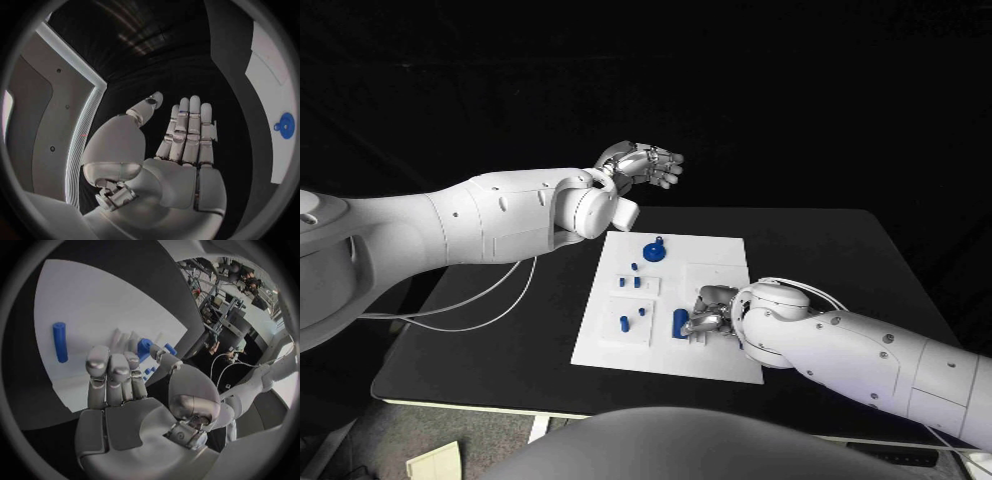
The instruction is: Assemble the parts on the task board
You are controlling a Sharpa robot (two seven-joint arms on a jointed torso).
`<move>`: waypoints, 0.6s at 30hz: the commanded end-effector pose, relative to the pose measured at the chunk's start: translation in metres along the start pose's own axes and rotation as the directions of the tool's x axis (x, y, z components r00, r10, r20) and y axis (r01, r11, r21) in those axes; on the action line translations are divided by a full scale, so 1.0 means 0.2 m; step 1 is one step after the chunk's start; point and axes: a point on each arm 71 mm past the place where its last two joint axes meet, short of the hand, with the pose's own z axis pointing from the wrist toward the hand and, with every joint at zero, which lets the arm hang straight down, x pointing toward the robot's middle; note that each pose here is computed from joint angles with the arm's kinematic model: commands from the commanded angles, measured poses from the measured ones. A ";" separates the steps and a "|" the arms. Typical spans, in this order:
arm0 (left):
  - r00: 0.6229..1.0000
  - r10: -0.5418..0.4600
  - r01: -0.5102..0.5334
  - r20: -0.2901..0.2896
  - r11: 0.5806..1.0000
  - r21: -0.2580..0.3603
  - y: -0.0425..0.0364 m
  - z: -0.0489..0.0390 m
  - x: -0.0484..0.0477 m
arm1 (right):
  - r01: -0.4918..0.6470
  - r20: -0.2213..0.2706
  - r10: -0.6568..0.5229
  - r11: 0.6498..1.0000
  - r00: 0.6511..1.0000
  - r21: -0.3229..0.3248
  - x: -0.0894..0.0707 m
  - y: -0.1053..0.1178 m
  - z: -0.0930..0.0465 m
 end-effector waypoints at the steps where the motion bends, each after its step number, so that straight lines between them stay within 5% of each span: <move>1: 1.000 0.003 -0.003 -0.016 1.000 0.010 -0.009 0.001 0.010 | 0.021 -0.017 -0.021 1.000 1.000 0.010 0.01 -0.01 0.00; 18: 1.000 0.004 -0.004 -0.013 1.000 0.009 -0.008 -0.001 0.003 | 0.002 0.014 -0.002 1.000 1.000 0.003 0.00 -0.02 -0.01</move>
